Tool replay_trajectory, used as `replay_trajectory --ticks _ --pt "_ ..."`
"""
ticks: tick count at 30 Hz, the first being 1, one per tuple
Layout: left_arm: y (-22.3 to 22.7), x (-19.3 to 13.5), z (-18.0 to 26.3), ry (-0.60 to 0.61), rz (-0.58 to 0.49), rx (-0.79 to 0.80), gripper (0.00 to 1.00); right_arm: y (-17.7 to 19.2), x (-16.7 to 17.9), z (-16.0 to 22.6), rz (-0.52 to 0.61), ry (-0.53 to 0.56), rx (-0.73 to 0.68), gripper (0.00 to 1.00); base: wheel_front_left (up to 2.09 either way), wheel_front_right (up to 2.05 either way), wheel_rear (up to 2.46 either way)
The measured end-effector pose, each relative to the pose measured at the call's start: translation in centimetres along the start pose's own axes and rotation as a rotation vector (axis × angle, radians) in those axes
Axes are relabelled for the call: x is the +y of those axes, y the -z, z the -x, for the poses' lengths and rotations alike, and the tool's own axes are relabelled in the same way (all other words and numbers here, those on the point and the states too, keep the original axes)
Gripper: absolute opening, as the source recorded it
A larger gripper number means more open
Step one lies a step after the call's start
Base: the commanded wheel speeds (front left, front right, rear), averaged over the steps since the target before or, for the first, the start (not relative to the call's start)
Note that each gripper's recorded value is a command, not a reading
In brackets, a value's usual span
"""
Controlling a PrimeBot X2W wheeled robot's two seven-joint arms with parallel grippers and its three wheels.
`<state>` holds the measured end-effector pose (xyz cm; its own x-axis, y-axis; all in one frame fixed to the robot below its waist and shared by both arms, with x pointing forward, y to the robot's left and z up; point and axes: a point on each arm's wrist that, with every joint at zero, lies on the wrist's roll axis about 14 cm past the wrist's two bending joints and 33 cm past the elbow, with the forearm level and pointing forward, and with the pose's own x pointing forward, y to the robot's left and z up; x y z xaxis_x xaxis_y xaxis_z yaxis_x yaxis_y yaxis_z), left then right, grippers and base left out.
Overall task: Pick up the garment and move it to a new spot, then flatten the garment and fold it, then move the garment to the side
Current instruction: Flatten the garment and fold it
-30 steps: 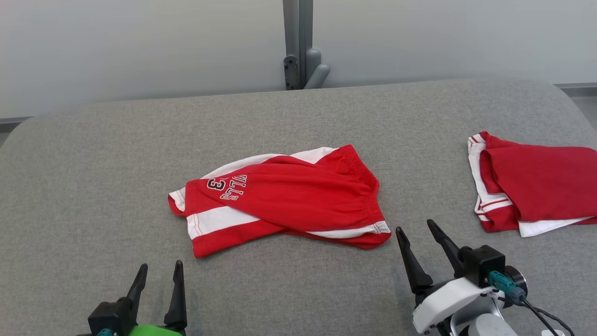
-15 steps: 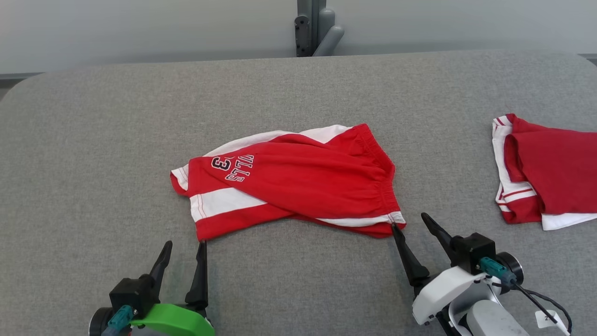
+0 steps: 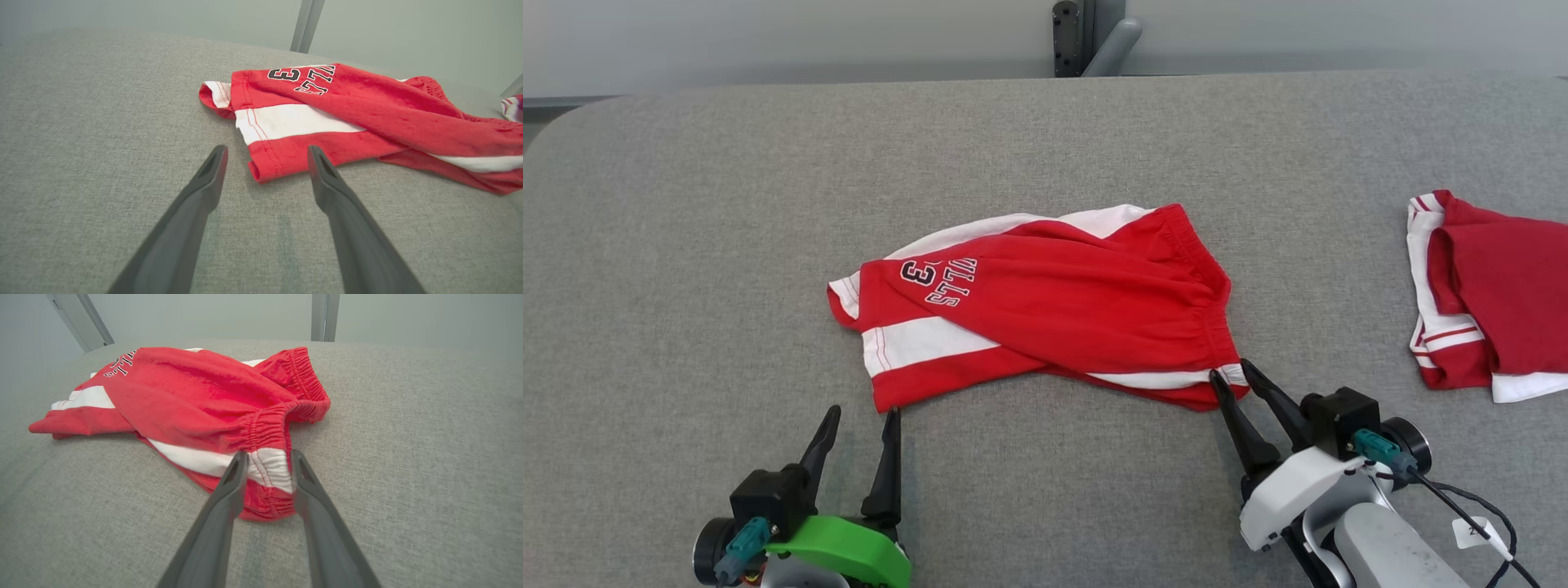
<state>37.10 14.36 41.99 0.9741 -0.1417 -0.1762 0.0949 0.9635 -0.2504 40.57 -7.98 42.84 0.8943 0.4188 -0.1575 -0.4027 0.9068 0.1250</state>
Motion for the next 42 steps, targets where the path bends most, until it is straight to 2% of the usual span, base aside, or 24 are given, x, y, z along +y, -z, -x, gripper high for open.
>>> replay_trajectory --ticks 2,5,7,8,9,21,28,34,42 --pt "0.2 0.0 0.1 -0.002 0.006 0.005 1.0 0.4 0.0 -0.2 0.003 -0.004 0.016 0.44 0.0 0.0 0.0" --pt "0.4 0.1 0.1 -0.005 0.009 0.013 1.0 0.7 0.0 -0.6 0.007 -0.011 0.025 0.43 0.0 0.0 0.0" --pt "0.6 0.2 0.1 -0.009 0.01 0.017 1.0 0.9 0.0 -0.7 0.006 -0.013 0.031 0.29 0.0 0.0 0.0" --pt "0.6 0.3 0.0 -0.01 0.01 0.018 1.0 1.0 -0.1 -0.7 0.002 -0.013 0.033 0.06 0.0 0.0 0.0" --pt "0.6 0.3 0.0 -0.011 0.01 0.019 1.0 1.0 -0.1 -0.8 0.001 -0.013 0.035 0.0 0.0 0.0 0.0" --pt "-0.4 -0.7 -2.6 0.028 0.039 -0.007 1.0 0.2 -1.2 -0.8 -0.003 0.008 0.005 0.0 0.0 0.0 0.0" --pt "0.5 -0.6 -4.4 0.043 0.081 0.035 1.0 0.2 -2.0 -0.7 -0.004 0.026 0.002 0.0 0.0 0.0 0.0" --pt "2.7 -0.7 -4.4 0.034 0.129 0.1 1.0 0.4 -2.6 -0.6 -0.012 0.049 0.005 0.0 0.0 0.0 0.0" --pt "3.4 -0.5 -3.6 0.007 0.185 0.116 1.0 0.0 -2.5 -0.8 -0.013 0.05 -0.008 0.0 0.0 0.0 0.0"
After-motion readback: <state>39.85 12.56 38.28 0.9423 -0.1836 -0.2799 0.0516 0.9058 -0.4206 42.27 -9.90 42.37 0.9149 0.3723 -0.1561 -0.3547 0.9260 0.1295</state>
